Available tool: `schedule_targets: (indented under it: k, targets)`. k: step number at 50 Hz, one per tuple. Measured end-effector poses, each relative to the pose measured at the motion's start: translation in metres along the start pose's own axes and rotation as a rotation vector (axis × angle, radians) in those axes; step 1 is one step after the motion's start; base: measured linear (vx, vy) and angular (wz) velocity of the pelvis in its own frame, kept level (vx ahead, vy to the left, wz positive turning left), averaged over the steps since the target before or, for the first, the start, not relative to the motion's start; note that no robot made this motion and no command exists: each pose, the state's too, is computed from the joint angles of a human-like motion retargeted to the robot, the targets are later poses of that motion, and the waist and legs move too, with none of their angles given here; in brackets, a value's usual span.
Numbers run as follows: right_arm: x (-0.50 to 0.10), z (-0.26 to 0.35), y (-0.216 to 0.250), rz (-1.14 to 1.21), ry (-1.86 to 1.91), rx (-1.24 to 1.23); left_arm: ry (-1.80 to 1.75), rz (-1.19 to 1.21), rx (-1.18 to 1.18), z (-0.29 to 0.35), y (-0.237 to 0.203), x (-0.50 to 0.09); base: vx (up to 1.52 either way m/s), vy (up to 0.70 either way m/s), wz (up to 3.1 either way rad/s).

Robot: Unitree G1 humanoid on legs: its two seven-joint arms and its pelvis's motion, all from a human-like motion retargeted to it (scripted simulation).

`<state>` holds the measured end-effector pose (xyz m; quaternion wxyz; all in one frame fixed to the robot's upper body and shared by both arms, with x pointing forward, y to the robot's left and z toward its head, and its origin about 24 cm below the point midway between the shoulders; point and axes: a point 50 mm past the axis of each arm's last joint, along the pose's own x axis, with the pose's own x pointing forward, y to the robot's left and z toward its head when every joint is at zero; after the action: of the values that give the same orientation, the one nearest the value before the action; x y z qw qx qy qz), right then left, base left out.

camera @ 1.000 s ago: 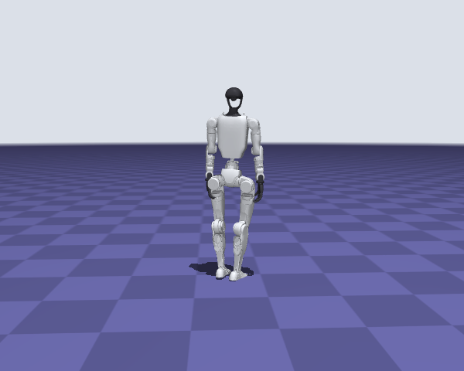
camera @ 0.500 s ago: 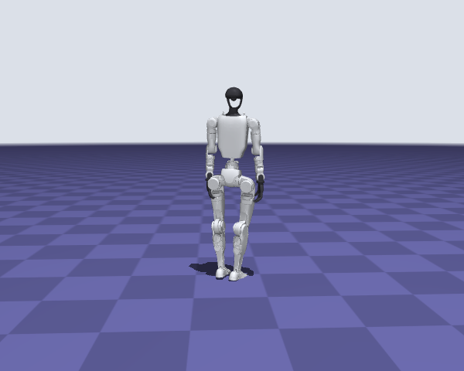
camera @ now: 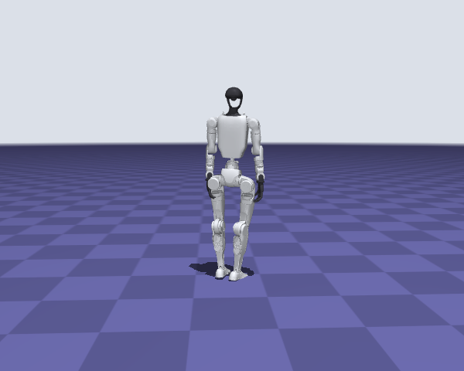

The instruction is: Upper body actions

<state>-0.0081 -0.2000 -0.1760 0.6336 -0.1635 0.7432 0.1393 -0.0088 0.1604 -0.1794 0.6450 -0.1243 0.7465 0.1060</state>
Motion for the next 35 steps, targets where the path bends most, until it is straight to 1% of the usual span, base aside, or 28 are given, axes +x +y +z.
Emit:
schedule_targets:
  k: [25, 35]
  targets:
    - [0.000, -0.013, 0.001, -0.009, 0.037, 0.018, -0.024, -0.002, -0.021, 0.006, 0.000, 0.000, 0.09, 0.00, 0.09]
    - [0.000, -0.013, -0.004, -0.025, 0.026, 0.018, 0.002, 0.000, -0.028, -0.001, 0.002, 0.000, 0.24, 0.12, 0.26]
